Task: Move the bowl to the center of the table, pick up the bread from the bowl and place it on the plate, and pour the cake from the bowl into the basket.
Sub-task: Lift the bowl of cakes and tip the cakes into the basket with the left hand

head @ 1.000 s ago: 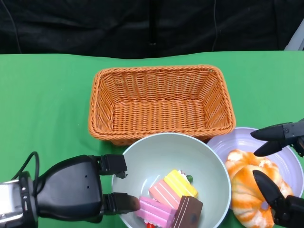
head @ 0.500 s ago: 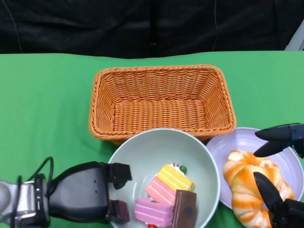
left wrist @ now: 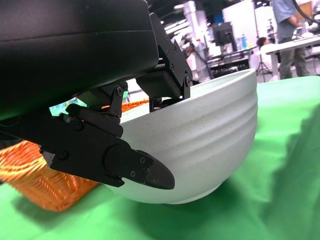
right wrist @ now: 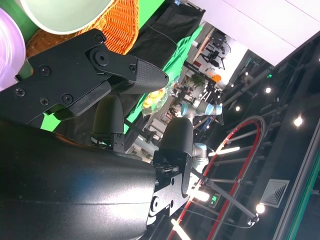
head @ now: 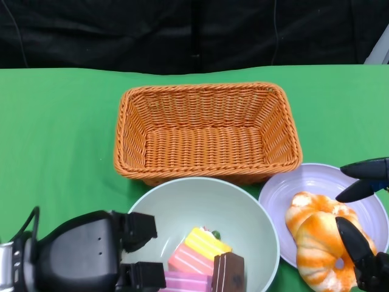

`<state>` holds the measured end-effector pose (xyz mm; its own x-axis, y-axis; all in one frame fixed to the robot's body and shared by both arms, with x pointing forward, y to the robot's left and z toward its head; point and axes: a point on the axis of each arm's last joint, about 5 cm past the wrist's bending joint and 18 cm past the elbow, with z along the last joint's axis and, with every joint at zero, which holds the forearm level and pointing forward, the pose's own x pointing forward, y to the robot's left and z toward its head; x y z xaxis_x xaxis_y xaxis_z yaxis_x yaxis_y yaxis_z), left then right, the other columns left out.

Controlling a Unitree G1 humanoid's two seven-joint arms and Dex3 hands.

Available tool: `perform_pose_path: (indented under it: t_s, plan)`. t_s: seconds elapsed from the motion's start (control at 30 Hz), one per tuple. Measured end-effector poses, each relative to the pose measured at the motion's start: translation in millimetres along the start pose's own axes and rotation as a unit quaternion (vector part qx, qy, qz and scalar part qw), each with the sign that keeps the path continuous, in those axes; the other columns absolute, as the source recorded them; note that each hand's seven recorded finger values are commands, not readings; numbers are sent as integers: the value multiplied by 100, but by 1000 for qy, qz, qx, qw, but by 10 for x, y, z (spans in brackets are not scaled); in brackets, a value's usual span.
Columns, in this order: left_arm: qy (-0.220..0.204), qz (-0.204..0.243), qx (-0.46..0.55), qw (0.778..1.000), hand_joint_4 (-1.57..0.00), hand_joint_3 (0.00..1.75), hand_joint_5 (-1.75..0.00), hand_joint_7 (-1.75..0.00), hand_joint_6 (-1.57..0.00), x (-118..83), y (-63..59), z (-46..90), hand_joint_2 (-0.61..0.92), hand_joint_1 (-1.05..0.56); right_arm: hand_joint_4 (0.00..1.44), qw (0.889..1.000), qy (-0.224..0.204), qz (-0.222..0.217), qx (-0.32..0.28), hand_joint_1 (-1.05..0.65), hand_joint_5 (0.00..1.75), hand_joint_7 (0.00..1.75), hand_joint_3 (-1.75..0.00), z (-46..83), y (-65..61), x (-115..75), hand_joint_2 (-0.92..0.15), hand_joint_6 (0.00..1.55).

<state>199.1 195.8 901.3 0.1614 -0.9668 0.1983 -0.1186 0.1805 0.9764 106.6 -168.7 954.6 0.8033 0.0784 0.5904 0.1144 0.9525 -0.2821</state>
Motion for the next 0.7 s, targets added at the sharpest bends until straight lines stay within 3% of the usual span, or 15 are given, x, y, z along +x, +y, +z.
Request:
perform_pose_path:
  t_s: [0.1,0.23,0.4,0.63,0.7]
  plan:
    - [8,15,-5,1000,-94,1,-175,-153,-84,-14,66,56,89,-26,44,1000,4,2,4,-33,158,137,-92,-21,14,-10,-59,11]
    - [23,40,-6,999,-96,1,-175,-168,-78,-23,180,49,89,-24,40,1000,9,9,5,-36,156,141,-92,-45,24,-23,-60,10]
    - [40,71,17,997,-98,1,-175,-174,-73,-29,304,-1,90,-20,44,999,13,33,-2,-41,143,132,-64,-70,25,-39,-76,17]
    - [50,102,48,992,-98,9,-175,-175,-69,25,392,-78,92,-22,44,998,23,50,-8,-37,137,128,-59,-93,54,-58,-77,20]
    - [51,104,53,992,-98,64,-175,-175,-70,41,422,-90,65,-23,44,998,28,51,-7,-37,137,128,-60,-103,56,-69,-76,20]
